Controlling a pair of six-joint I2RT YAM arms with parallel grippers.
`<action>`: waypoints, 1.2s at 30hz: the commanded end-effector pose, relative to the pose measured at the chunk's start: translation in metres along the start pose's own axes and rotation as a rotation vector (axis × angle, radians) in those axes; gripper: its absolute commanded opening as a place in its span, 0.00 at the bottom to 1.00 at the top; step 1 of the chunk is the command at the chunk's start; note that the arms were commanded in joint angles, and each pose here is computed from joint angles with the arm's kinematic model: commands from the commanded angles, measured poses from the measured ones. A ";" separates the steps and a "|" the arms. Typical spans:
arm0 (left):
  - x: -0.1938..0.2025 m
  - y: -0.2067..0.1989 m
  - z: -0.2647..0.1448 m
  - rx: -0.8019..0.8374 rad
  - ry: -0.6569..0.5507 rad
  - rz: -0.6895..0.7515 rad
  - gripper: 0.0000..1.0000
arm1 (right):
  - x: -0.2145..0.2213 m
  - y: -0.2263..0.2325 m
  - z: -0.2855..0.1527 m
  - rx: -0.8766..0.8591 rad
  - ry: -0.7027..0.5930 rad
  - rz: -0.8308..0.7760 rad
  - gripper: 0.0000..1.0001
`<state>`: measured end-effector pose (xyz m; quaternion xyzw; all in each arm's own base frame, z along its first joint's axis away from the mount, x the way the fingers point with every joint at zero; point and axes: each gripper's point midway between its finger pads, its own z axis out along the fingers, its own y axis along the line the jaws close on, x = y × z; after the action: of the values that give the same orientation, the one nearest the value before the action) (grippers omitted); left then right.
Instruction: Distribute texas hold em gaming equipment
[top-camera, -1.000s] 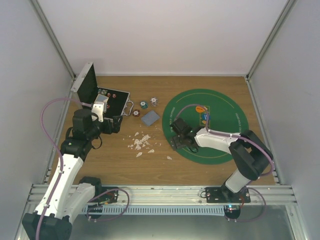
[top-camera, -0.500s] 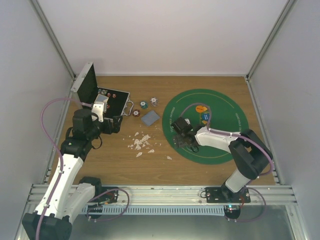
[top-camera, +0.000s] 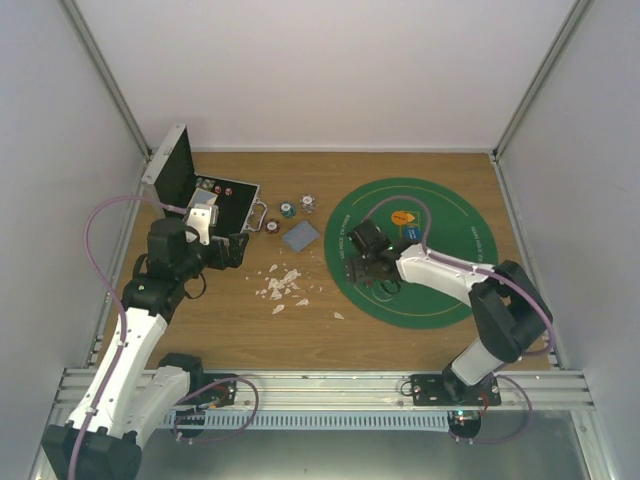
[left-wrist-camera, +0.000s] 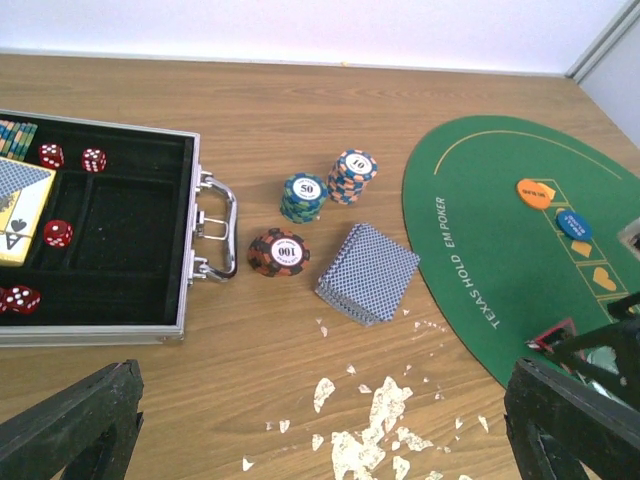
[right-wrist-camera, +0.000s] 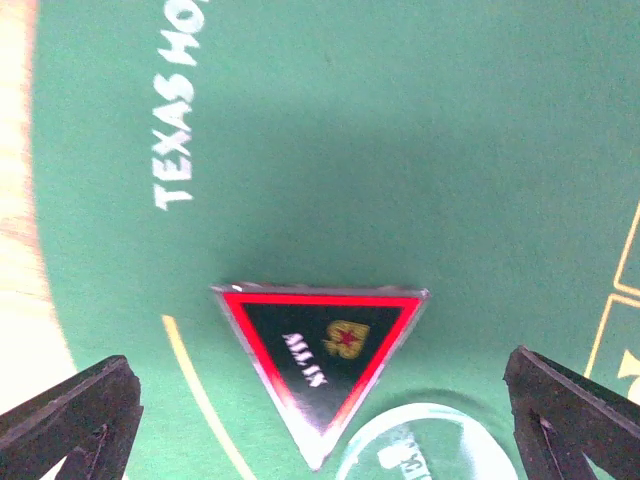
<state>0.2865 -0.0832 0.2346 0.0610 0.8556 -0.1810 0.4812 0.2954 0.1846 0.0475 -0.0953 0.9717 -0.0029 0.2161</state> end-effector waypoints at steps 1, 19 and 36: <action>-0.006 -0.004 0.002 0.015 -0.021 0.018 0.99 | -0.039 0.012 -0.038 -0.145 -0.083 0.058 1.00; -0.008 -0.009 -0.003 0.039 -0.044 0.044 0.99 | -0.056 -0.137 -0.019 -0.252 -0.230 0.540 0.82; -0.008 -0.013 -0.002 0.066 -0.044 0.042 0.99 | -0.068 -0.150 0.069 -0.357 -0.148 0.521 0.56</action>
<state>0.2828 -0.0899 0.2386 0.0757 0.8500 -0.1957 0.4832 0.4000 0.0475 0.0305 0.1400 0.9321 0.2128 0.2573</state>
